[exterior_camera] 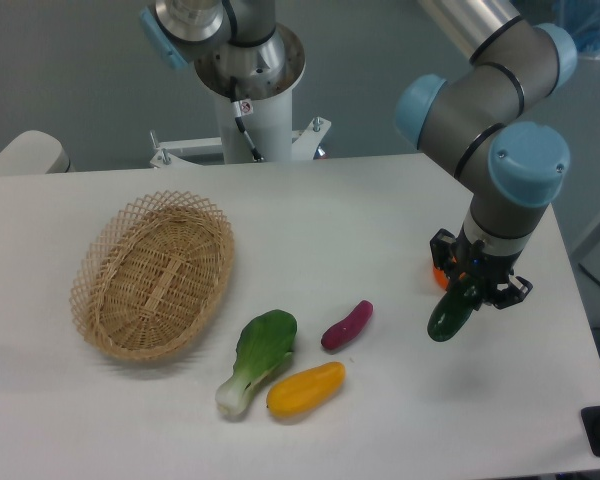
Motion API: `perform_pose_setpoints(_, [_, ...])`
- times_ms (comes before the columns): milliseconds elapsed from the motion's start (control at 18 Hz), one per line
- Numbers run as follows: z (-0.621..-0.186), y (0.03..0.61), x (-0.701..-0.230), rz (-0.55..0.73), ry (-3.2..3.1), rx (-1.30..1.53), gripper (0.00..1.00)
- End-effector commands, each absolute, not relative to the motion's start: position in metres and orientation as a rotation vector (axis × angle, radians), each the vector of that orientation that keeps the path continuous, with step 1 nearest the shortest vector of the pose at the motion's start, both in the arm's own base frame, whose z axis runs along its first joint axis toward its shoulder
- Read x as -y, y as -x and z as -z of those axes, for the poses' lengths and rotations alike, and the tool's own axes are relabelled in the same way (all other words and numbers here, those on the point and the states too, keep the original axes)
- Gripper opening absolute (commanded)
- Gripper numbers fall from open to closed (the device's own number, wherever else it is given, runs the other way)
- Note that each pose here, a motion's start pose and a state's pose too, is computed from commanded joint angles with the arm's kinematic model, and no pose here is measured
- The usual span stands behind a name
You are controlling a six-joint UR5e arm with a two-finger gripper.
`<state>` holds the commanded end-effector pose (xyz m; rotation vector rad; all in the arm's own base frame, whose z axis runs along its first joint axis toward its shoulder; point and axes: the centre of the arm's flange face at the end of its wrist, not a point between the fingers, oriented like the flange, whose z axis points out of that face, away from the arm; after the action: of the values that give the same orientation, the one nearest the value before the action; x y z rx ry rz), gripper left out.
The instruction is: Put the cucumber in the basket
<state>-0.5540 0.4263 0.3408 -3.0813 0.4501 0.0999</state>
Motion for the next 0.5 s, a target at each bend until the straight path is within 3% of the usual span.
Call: perform_pose_setpoints(500, [-0.342, 0.5556, -0.4256, -0.099, 3.085, -0.448, 0.12])
